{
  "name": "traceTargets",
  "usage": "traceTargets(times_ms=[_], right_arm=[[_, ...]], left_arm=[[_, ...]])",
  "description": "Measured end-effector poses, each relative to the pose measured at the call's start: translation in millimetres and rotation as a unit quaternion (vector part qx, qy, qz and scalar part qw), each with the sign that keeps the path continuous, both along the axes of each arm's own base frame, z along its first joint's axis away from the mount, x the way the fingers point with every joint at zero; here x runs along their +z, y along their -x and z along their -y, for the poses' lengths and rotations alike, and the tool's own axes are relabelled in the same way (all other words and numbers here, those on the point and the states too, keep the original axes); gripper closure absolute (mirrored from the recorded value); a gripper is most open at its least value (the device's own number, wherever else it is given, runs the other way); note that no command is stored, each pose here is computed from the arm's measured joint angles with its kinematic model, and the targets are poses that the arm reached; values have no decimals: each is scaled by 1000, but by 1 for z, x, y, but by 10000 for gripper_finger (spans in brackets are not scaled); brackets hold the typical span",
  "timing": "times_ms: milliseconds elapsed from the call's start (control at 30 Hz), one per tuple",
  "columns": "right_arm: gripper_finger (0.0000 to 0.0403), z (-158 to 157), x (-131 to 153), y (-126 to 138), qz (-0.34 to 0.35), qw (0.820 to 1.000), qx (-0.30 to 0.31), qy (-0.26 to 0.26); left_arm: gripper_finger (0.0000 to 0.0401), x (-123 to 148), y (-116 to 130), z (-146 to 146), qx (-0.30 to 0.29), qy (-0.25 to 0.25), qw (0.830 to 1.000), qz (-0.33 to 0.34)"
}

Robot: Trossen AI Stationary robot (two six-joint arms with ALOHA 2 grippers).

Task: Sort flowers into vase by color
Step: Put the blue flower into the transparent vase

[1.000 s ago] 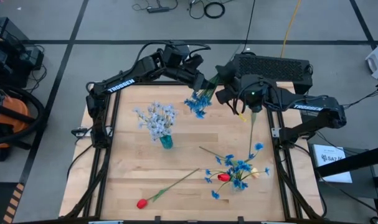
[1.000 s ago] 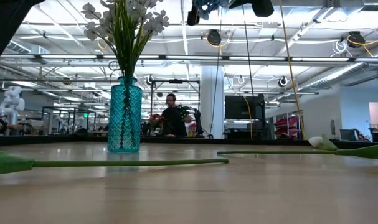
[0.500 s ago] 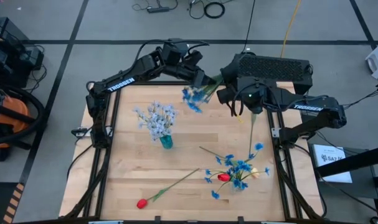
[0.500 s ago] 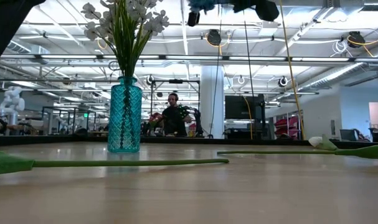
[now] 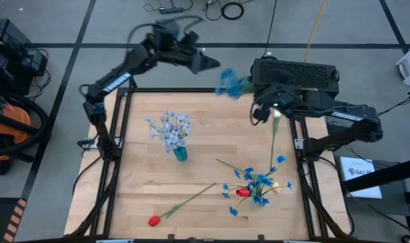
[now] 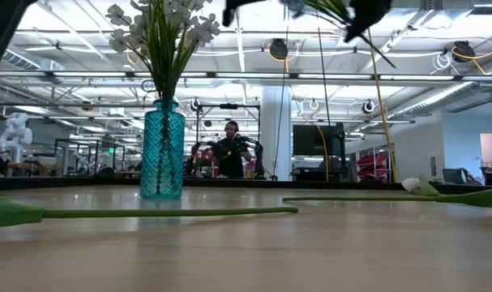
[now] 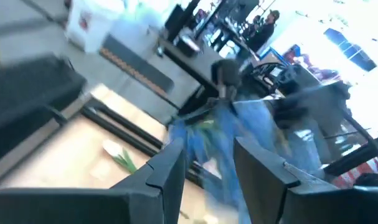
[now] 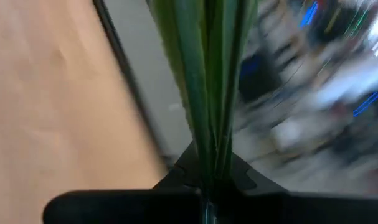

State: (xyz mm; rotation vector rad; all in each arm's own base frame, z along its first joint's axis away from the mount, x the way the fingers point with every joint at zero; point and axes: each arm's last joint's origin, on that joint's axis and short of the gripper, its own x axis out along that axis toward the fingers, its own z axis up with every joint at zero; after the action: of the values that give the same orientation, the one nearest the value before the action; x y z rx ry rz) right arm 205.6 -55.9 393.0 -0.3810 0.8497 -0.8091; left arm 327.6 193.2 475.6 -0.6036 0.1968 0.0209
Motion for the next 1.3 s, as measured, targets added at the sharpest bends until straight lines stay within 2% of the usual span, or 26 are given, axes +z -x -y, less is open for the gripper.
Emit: traceTargets(times_ms=[67, 167, 300, 433, 533, 733, 867, 967, 1200, 1300], right_arm=[[402, 0, 1, 20, 66, 994, -54, -75], [402, -4, 6, 45, 146, 972, -107, -152], [402, -15, 18, 73, 247, 935, -114, -228], [402, -31, 20, 95, 326, 898, -113, -274], [402, -44, 9, 97, 355, 884, -106, -285], [403, -79, -18, 66, 388, 874, -79, -283], [403, -101, -12, 59, 423, 859, -65, -283], [403, -120, -4, 54, 438, 855, -42, -274], [403, -171, 15, 47, 448, 853, 28, -267], [403, -193, 23, 52, 461, 847, 59, -259]], left_arm=[[260, 11, 18, 0, 7, -40, 999, 3], [260, 25, 48, 8, 27, -96, 995, -17], [260, 35, 88, 30, 66, -164, 981, -84], [260, 30, 107, 50, 76, -195, 970, -127], [260, 12, 118, 58, 86, -201, 965, -148], [260, -43, 151, 69, 123, -172, 966, -151], [260, -64, 177, 78, 159, -161, 965, -132], [260, -78, 190, 85, 171, -149, 965, -128], [260, -104, 203, 99, 177, -92, 972, -124], [260, -108, 207, 107, 172, -83, 976, -104]])
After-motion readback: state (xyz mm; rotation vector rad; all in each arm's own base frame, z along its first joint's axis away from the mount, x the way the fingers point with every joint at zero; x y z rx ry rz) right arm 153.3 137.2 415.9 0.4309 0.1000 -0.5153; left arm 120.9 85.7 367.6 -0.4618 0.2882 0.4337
